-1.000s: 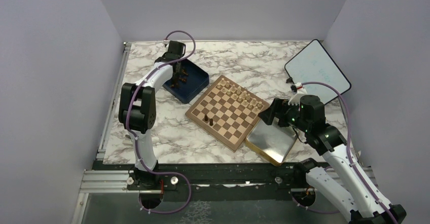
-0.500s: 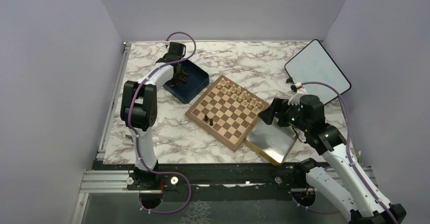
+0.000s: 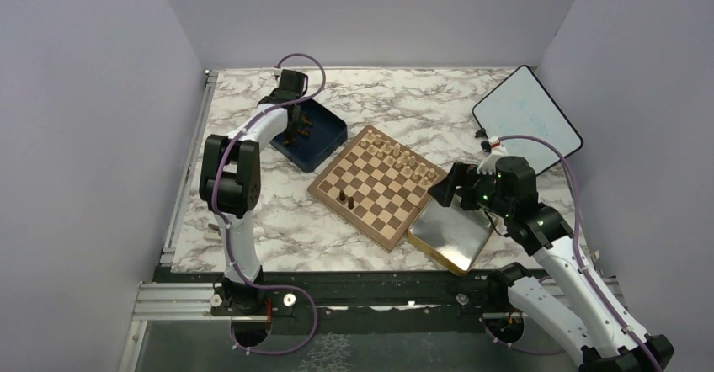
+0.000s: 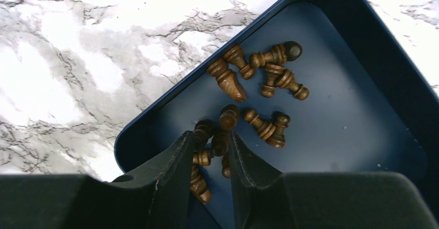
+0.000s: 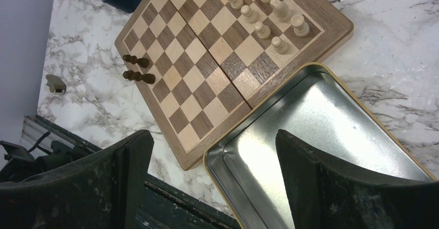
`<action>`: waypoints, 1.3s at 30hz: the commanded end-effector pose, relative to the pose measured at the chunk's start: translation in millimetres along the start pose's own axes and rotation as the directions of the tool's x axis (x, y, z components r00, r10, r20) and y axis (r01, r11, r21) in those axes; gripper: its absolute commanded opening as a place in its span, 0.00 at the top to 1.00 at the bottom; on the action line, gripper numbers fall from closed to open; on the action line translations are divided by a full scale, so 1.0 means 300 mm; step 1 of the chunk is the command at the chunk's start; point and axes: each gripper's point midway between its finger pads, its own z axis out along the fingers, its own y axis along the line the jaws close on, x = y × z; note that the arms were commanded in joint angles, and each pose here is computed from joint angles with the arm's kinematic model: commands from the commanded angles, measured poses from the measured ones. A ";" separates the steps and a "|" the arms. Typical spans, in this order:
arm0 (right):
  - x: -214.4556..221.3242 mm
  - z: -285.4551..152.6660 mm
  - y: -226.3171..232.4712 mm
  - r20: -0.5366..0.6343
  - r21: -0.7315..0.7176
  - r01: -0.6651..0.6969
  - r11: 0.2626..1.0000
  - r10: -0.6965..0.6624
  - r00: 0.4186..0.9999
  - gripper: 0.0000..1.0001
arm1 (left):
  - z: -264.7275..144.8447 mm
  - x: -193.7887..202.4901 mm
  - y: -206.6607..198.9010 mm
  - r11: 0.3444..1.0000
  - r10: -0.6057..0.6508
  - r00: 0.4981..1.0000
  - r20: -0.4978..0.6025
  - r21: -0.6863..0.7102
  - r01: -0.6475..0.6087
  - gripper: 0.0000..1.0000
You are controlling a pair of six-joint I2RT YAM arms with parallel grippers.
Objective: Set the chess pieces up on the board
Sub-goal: Pick up the chess piece from the storage box.
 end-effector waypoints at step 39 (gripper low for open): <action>-0.015 -0.007 -0.006 0.034 0.011 0.017 1.000 -0.018 0.999 0.06 | 0.052 0.011 0.064 0.998 0.040 0.998 -0.048 -0.036 -0.042 0.74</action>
